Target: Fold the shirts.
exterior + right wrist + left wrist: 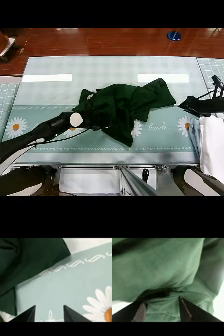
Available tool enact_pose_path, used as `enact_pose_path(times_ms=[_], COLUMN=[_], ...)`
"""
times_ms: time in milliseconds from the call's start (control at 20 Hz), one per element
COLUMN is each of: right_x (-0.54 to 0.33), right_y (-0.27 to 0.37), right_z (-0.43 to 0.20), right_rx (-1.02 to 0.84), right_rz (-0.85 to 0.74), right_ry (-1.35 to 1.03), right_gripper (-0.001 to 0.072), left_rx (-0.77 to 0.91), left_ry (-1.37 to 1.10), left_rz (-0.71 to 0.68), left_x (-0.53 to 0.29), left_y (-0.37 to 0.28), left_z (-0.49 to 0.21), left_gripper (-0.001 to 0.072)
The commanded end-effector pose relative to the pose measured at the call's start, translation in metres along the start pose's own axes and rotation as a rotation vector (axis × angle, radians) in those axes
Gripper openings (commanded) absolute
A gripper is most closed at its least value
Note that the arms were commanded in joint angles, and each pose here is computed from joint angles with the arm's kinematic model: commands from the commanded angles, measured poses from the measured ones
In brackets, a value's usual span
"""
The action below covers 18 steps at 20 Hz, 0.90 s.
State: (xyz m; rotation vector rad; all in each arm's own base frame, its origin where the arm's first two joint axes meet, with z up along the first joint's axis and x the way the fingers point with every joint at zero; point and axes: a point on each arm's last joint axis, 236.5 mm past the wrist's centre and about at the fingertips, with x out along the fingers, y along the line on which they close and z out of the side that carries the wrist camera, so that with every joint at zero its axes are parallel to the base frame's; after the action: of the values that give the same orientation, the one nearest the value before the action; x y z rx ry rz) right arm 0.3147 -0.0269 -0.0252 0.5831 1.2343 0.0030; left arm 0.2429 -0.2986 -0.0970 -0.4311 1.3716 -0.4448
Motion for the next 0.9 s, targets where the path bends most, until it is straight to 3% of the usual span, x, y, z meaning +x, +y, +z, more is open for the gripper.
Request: enact_pose_path(times_ms=[0,50,100,400,850], right_x=[0.014,0.019,0.025,0.061,0.103], right_y=[-0.006,-0.007,-0.007,0.005,0.008], right_z=[-0.009,-0.011,-0.013,-0.001,0.055], right_rx=[0.023,0.035,0.052,0.171,0.239], right_rz=[0.002,0.009,0.02,0.139,0.191], right_ry=[0.059,0.077,0.097,0.111,0.101], right_gripper=[0.0405,0.0405,0.0405,0.0405,0.0404], left_rx=[0.015,0.016,0.023,0.034,0.031], left_ry=[0.056,0.047,0.044,0.048,0.077], left_rz=[-0.002,-0.004,-0.006,-0.021,-0.023], left_x=[0.002,0.002,0.002,0.0,-0.002], left_y=[-0.004,-0.005,-0.006,-0.013,-0.014], left_z=[-0.006,-0.003,-0.002,-0.001,-0.008], left_gripper=[0.0357,0.0101,0.0018,0.0018,0.0018])
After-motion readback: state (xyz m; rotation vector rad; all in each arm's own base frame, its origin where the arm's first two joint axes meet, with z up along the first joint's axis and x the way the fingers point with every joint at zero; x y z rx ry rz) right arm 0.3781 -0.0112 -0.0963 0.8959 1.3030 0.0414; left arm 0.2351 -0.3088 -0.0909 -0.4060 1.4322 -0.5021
